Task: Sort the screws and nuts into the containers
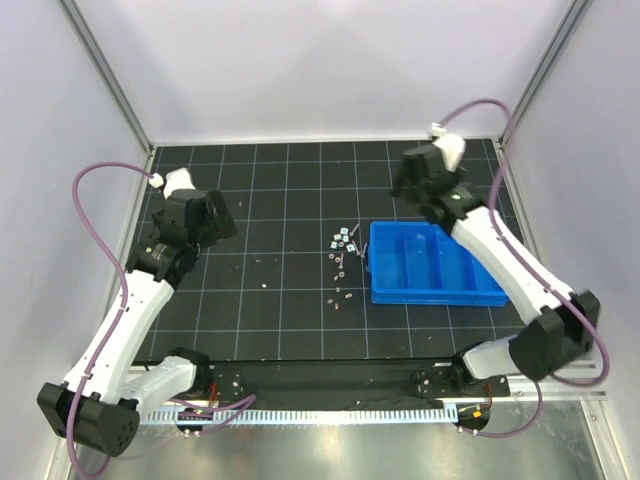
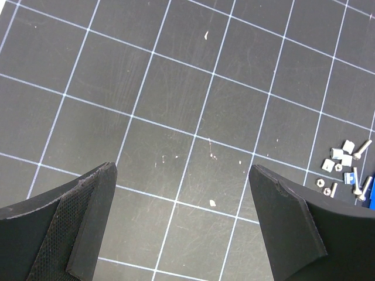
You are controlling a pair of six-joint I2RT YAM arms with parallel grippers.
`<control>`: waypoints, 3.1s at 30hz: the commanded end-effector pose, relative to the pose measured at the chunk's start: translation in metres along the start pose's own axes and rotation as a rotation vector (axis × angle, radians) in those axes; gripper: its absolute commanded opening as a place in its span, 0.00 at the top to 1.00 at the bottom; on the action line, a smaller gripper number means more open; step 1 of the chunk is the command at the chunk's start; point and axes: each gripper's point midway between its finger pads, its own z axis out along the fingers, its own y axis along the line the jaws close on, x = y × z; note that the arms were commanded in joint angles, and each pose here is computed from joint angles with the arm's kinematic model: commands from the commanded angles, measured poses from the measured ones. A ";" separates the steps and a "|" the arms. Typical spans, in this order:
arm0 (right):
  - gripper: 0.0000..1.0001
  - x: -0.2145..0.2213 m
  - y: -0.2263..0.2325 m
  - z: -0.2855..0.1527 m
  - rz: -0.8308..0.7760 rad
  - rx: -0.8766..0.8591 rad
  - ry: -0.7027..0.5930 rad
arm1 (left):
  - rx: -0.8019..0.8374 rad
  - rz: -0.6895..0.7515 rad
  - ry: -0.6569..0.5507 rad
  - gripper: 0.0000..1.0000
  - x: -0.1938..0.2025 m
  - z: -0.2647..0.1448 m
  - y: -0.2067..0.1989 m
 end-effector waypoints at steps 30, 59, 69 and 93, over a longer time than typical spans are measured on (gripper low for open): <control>0.49 0.147 0.179 0.115 -0.071 -0.016 0.247 | 0.064 0.026 -0.090 0.00 -0.011 -0.022 -0.010; 0.85 0.200 0.164 0.126 -0.030 0.048 0.359 | 0.073 0.040 -0.105 0.00 -0.010 -0.028 -0.015; 0.99 0.114 0.195 0.092 0.002 -0.102 0.238 | 0.072 0.039 -0.109 0.00 -0.011 -0.030 -0.014; 0.99 0.038 -0.162 -0.004 0.235 0.391 0.045 | 0.111 0.036 -0.109 0.00 -0.009 -0.030 -0.020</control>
